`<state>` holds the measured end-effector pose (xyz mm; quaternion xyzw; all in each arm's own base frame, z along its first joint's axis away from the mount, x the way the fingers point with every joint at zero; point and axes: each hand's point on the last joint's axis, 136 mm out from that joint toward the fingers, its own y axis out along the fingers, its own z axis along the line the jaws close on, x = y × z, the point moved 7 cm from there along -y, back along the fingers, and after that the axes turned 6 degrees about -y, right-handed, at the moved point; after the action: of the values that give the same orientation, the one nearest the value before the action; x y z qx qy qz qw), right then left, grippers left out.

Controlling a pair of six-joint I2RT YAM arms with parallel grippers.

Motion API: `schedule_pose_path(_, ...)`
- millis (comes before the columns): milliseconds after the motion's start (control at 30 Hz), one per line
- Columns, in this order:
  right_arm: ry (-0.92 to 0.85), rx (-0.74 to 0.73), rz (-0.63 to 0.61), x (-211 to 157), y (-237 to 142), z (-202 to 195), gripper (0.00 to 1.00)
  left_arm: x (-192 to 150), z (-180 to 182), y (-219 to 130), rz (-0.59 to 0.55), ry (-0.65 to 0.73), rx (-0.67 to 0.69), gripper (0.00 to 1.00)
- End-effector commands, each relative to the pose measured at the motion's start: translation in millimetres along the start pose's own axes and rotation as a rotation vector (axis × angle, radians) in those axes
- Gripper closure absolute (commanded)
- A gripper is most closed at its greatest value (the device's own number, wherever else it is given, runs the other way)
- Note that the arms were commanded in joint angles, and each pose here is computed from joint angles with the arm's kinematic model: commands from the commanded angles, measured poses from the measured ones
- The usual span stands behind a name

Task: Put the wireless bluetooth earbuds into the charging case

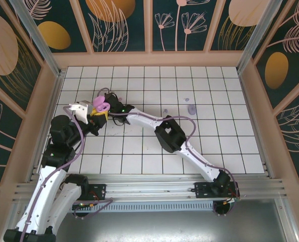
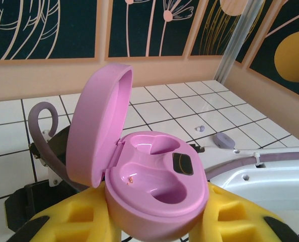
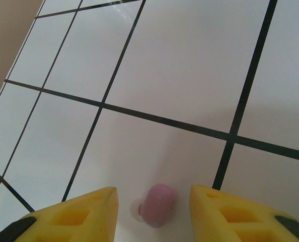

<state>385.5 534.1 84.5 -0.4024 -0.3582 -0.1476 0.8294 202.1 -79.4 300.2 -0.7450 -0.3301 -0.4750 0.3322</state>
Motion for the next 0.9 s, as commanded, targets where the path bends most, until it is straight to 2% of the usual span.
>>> schedule_pose_path(0, -0.055, -0.003, -0.052, -2, 8, 5, 0.58, 1, 0, -3, -0.010, 0.010, 0.002, 0.91)
schedule_pose_path(267, -0.145, -0.015, -0.020, -18, 11, 11, 0.59, 1, -1, -5, -0.004, 0.019, 0.008, 0.91)
schedule_pose_path(467, -0.152, -0.048, 0.052, -26, 6, 9, 0.70, 0, -1, -6, -0.004, 0.015, 0.007, 0.91)
schedule_pose_path(867, -0.084, -0.057, 0.086, 0, -26, -1, 0.78, 1, -2, -5, -0.008, 0.010, -0.003, 0.91)
